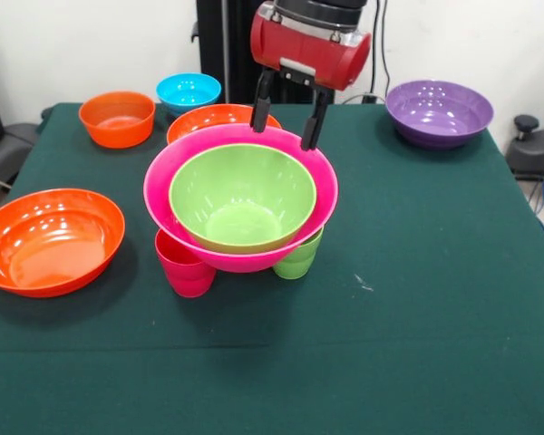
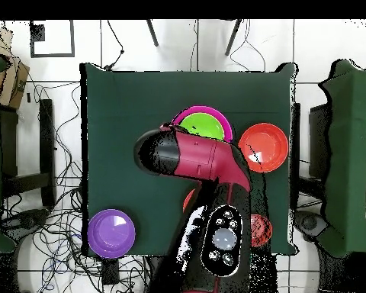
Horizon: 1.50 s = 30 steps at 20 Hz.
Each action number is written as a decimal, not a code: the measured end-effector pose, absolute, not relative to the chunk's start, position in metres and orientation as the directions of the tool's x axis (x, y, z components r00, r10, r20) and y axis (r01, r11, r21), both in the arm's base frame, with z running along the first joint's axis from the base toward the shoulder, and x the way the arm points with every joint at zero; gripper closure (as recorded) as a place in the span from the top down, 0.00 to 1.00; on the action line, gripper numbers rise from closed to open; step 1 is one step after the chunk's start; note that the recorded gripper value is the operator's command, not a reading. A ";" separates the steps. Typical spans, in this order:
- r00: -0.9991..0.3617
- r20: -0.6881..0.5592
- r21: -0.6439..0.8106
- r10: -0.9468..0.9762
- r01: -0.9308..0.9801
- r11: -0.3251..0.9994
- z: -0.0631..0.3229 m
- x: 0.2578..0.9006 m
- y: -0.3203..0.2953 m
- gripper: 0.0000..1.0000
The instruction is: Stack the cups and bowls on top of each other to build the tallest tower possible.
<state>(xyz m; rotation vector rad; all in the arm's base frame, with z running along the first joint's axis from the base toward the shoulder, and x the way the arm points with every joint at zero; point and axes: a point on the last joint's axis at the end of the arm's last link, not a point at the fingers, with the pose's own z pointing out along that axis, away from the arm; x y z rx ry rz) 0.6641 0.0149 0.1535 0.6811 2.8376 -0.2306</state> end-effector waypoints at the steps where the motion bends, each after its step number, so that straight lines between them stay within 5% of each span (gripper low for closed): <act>1: -0.868 -0.244 -0.100 0.431 0.465 0.880 0.157 0.663 0.014 1.00; 13: -0.817 -0.251 -0.053 0.519 0.547 0.836 0.193 0.640 -0.028 1.00; 30: -0.775 -0.239 -0.031 0.585 0.608 0.793 0.133 0.601 -0.146 1.00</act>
